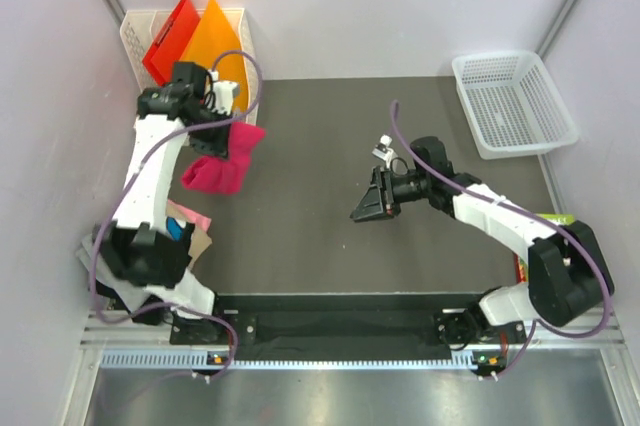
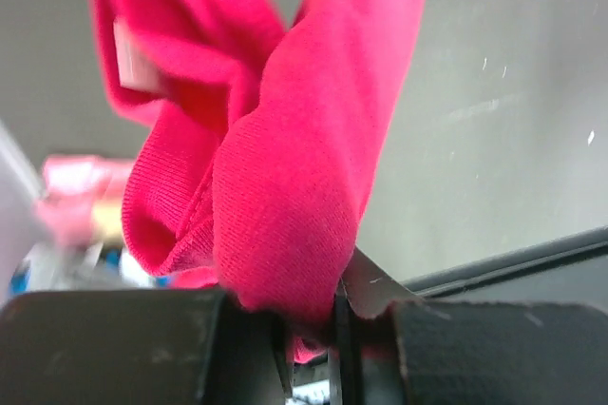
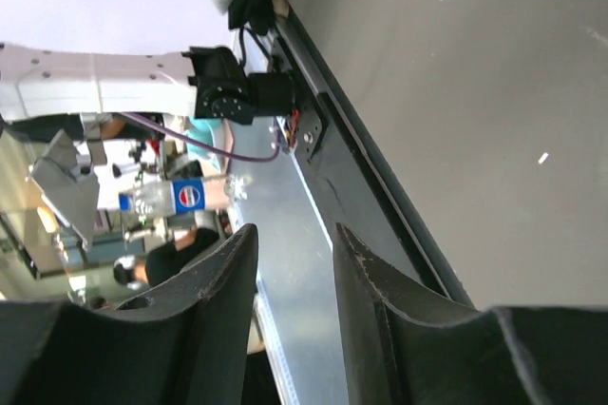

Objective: Fold and stack the t-shirts
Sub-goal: Put the neatly folded tshirt into the corner of the board with the left arm

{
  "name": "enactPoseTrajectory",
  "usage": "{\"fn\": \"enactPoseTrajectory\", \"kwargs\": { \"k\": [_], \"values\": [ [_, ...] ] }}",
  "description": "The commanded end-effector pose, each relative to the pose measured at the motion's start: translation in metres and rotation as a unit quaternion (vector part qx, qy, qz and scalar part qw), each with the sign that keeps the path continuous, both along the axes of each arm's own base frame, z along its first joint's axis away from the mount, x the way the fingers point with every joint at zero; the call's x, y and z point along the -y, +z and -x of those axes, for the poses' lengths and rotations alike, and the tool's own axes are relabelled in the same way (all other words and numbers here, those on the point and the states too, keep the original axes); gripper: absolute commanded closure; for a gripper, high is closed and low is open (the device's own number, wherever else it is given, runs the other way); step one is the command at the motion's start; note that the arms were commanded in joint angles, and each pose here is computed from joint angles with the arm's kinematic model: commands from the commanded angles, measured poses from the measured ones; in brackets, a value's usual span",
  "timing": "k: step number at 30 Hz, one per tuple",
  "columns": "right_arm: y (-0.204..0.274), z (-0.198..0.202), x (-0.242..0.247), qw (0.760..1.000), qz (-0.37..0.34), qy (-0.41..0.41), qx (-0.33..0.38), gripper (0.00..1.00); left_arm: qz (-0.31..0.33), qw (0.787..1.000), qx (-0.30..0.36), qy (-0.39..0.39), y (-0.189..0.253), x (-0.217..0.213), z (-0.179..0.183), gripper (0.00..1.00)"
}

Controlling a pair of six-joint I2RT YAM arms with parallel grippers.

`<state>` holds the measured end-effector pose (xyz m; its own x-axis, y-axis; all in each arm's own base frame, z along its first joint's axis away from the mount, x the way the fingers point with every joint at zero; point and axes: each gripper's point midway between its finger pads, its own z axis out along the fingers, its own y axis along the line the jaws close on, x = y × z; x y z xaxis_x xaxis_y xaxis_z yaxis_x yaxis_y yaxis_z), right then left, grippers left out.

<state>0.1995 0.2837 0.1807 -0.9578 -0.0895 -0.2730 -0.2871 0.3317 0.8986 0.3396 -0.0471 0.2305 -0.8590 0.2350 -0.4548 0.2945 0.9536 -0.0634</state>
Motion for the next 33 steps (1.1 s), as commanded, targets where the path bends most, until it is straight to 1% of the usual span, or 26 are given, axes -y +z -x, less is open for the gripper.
{"fn": "enactPoseTrajectory", "kwargs": {
  "k": [1, 5, 6, 8, 9, 11, 12, 14, 15, 18, 21, 27, 31, 33],
  "values": [
    [0.001, -0.008, 0.007, 0.999, -0.007, 0.035, 0.024, 0.63, -0.032, 0.999, 0.007, -0.017, 0.027, -0.007, 0.073, 1.0],
    [-0.011, -0.008, 0.01, 0.999, -0.002, 0.046, 0.005, 0.63, -0.053, 0.998, 0.009, -0.044, 0.034, -0.017, 0.116, 1.0],
    [-0.013, -0.007, 0.01, 0.999, -0.001, 0.047, 0.001, 0.64, -0.054, 0.997, 0.024, -0.045, 0.042, -0.019, 0.127, 1.0],
    [-0.017, -0.008, 0.008, 0.999, -0.001, 0.047, -0.002, 0.64, -0.072, 0.996, 0.039, -0.032, 0.05, -0.028, 0.138, 1.0],
    [-0.017, -0.008, 0.008, 0.999, -0.002, 0.046, -0.003, 0.64, -0.08, 0.995, 0.063, -0.025, 0.057, -0.033, 0.148, 1.0],
    [-0.017, -0.008, 0.008, 0.999, -0.001, 0.045, -0.005, 0.64, -0.121, 0.99, 0.077, -0.003, 0.06, -0.052, 0.159, 1.0],
    [-0.017, -0.007, 0.008, 0.999, 0.0, 0.045, -0.005, 0.64, -0.132, 0.988, 0.077, 0.002, 0.053, -0.057, 0.171, 1.0],
    [-0.017, -0.006, 0.009, 0.999, 0.002, 0.043, -0.007, 0.64, -0.144, 0.987, 0.072, 0.006, 0.044, -0.063, 0.181, 1.0],
    [-0.018, -0.004, 0.009, 0.999, 0.003, 0.044, -0.008, 0.64, -0.15, 0.987, 0.061, 0.008, 0.032, -0.066, 0.191, 1.0],
    [-0.019, -0.002, 0.011, 0.999, 0.008, 0.042, -0.007, 0.64, -0.159, 0.986, 0.045, 0.015, 0.013, -0.071, 0.205, 1.0],
    [-0.023, 0.002, 0.013, 0.999, 0.012, 0.044, -0.011, 0.64, -0.162, 0.986, 0.041, 0.025, 0.002, -0.074, 0.216, 1.0],
    [-0.036, 0.008, 0.018, 0.998, 0.029, 0.043, -0.023, 0.65, -0.191, 0.978, 0.061, 0.063, -0.005, -0.089, 0.225, 1.0],
    [-0.041, 0.007, 0.019, 0.998, 0.037, 0.042, -0.03, 0.65, -0.241, 0.962, 0.075, 0.106, -0.01, -0.111, 0.224, 1.0],
    [-0.042, 0.007, 0.019, 0.998, 0.039, 0.043, -0.031, 0.65, -0.278, 0.947, 0.08, 0.138, -0.011, -0.125, 0.221, 1.0]
  ]
}}
